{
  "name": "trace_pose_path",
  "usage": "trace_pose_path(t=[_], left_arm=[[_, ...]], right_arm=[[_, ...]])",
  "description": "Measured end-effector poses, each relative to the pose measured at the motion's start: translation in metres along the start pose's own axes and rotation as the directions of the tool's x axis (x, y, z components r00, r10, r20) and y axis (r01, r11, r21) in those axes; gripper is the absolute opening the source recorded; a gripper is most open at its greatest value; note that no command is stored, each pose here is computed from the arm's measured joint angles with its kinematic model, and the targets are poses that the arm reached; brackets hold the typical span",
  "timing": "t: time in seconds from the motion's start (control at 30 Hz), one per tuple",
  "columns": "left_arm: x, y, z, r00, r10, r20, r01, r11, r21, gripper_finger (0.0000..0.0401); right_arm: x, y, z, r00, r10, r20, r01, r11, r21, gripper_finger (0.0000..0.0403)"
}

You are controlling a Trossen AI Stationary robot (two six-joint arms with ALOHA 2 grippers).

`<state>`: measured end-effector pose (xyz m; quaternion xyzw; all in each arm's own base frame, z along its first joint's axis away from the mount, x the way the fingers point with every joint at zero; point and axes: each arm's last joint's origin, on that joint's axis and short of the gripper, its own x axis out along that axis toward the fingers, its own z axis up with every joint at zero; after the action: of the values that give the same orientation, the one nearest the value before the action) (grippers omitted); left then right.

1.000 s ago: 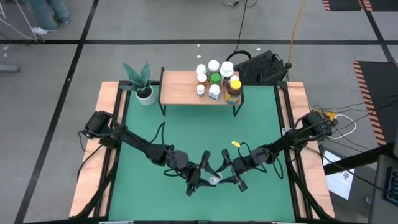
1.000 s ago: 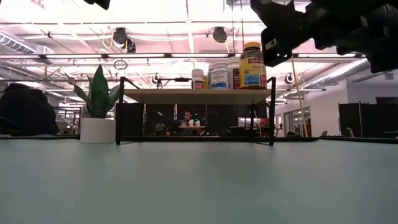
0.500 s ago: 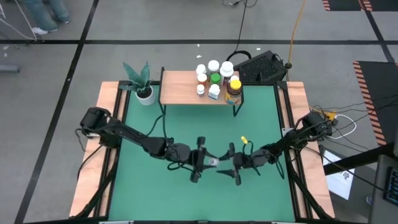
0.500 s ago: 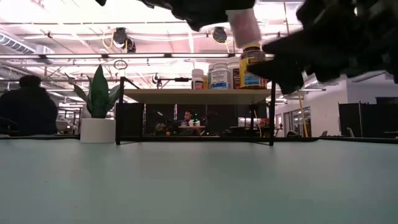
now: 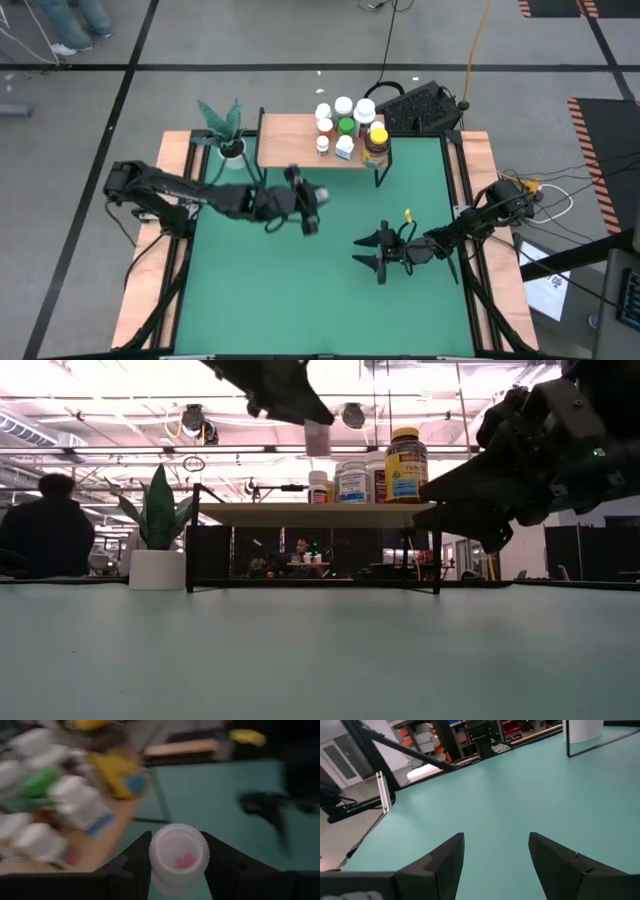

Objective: Pick and place medicine bottles onto shelf by color
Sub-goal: Put the transparent pill bottle on the shelf

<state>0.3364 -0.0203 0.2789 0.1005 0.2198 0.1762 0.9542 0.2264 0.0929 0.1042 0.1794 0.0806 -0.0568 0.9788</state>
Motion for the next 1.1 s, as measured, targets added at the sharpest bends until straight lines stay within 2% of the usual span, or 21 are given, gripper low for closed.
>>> trace_pose_path(t=[0.17,0.3,0.43,0.87,1.1], left_arm=[[0.017,0.051,-0.003,0.995,0.099,-0.019,-0.100,0.991,-0.090,0.0138],[0.034,0.089,-0.014,0.994,0.099,-0.051,-0.107,0.976,-0.190,0.0150],[0.044,0.113,-0.026,0.990,0.110,-0.090,-0.129,0.959,-0.253,0.0155],[0.040,0.139,-0.032,0.978,0.159,-0.136,-0.188,0.954,-0.235,0.0158],[0.039,0.174,-0.041,0.955,0.248,-0.160,-0.284,0.921,-0.267,0.0158]], right_arm=[[0.001,-0.001,0.000,1.000,-0.004,-0.004,0.004,1.000,-0.010,0.0215],[0.001,-0.001,-0.001,1.000,-0.006,-0.008,0.006,1.000,-0.012,0.0215],[0.001,-0.001,-0.001,1.000,-0.009,-0.013,0.009,1.000,-0.014,0.0215],[0.000,-0.003,-0.004,0.999,-0.023,-0.040,0.022,0.999,-0.026,0.0215],[0.001,-0.003,-0.004,0.999,-0.024,-0.039,0.023,0.999,-0.026,0.0215]])
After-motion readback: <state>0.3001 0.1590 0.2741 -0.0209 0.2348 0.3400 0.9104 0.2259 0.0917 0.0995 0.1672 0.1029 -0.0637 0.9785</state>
